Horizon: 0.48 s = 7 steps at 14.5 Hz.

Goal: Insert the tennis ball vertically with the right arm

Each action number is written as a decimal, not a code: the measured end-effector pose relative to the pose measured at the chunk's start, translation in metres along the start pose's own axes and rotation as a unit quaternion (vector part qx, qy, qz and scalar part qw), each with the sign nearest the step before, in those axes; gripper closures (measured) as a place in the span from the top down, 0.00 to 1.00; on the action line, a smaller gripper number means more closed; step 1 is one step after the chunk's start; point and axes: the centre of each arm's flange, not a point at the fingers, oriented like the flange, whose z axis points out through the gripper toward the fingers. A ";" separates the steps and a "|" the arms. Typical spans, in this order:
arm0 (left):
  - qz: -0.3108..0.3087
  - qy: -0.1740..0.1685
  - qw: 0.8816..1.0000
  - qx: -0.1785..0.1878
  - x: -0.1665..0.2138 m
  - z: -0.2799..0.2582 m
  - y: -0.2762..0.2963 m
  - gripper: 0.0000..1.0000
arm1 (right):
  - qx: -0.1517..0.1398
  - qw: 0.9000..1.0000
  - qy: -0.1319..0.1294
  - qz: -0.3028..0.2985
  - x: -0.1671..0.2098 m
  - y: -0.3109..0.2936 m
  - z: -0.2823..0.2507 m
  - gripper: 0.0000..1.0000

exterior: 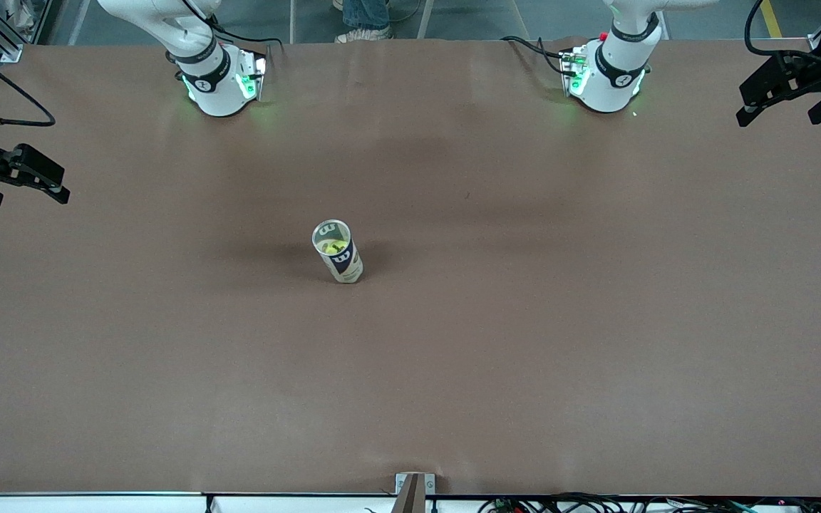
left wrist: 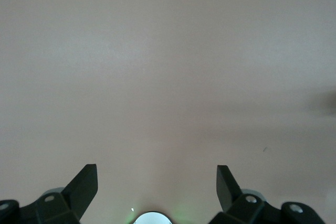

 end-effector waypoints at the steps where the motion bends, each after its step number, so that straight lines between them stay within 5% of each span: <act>1: 0.000 0.000 1.000 0.000 0.000 0.000 0.000 1.00 | -0.002 1.000 -0.001 -0.001 0.000 0.000 0.001 1.00; 7: -0.001 -0.002 1.000 0.000 0.000 0.002 -0.001 1.00 | -0.005 1.000 -0.007 -0.007 0.000 -0.006 0.006 1.00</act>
